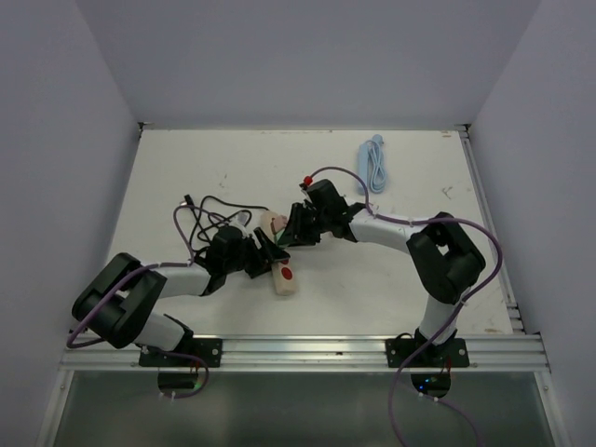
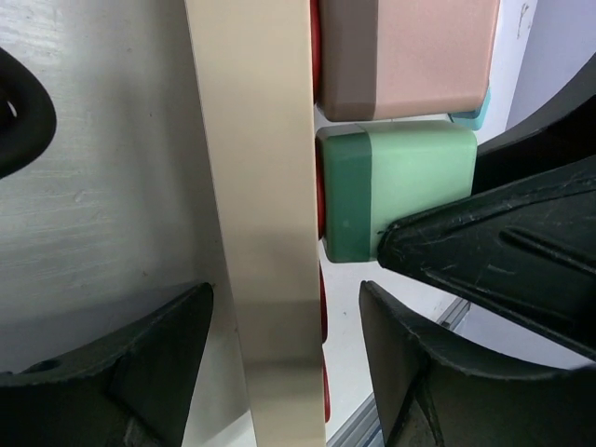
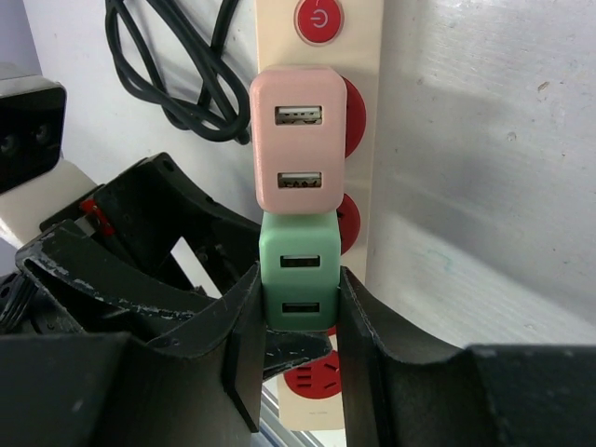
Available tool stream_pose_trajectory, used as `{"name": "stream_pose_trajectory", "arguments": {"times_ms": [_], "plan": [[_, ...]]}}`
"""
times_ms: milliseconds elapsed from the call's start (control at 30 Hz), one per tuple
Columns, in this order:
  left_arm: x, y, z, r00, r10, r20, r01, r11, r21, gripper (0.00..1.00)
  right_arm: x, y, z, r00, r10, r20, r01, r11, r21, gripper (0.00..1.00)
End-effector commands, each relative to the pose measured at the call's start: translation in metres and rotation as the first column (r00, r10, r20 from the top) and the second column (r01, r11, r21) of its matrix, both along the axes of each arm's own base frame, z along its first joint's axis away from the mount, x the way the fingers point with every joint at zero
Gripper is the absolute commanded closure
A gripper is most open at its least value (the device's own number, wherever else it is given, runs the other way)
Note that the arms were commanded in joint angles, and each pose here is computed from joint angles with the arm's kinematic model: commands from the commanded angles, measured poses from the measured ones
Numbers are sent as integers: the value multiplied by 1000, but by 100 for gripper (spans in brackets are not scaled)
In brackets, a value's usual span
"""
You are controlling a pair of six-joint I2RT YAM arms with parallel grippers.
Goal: Pull the plug off the socket
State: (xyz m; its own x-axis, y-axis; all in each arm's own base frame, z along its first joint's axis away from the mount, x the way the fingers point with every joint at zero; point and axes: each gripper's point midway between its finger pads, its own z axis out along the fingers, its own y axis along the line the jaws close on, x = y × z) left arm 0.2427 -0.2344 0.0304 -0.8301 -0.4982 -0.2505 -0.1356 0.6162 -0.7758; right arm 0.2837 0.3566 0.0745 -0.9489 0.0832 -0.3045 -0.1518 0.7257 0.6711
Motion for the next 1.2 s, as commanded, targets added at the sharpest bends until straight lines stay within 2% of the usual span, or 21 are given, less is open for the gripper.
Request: {"name": "stream_pose_trajectory", "arguments": {"times_ms": [0,200,400,600,700,833,1167], "plan": [[-33,28,-56,985,21,-168,11,983,184,30,1,13,37,999,12,37,-16,993,118,100],[-37,19,-60,983,-5,-184,40,982,184,34,1,16,37,1000,-5,21,2,992,129,100],[-42,20,-66,979,-2,-206,42,981,190,43,7,19,46,999,-20,45,13,989,150,100],[-45,22,-69,976,5,-220,39,980,196,64,9,19,47,998,-23,53,15,989,147,100],[-47,23,-70,974,6,-227,40,979,200,84,8,16,44,999,-25,49,18,990,137,100],[-51,27,-74,969,16,-247,39,976,214,100,8,13,46,998,-33,55,25,990,135,100],[-63,40,-86,948,71,-309,8,969,248,100,26,-14,67,991,-101,86,86,982,167,100]]}}
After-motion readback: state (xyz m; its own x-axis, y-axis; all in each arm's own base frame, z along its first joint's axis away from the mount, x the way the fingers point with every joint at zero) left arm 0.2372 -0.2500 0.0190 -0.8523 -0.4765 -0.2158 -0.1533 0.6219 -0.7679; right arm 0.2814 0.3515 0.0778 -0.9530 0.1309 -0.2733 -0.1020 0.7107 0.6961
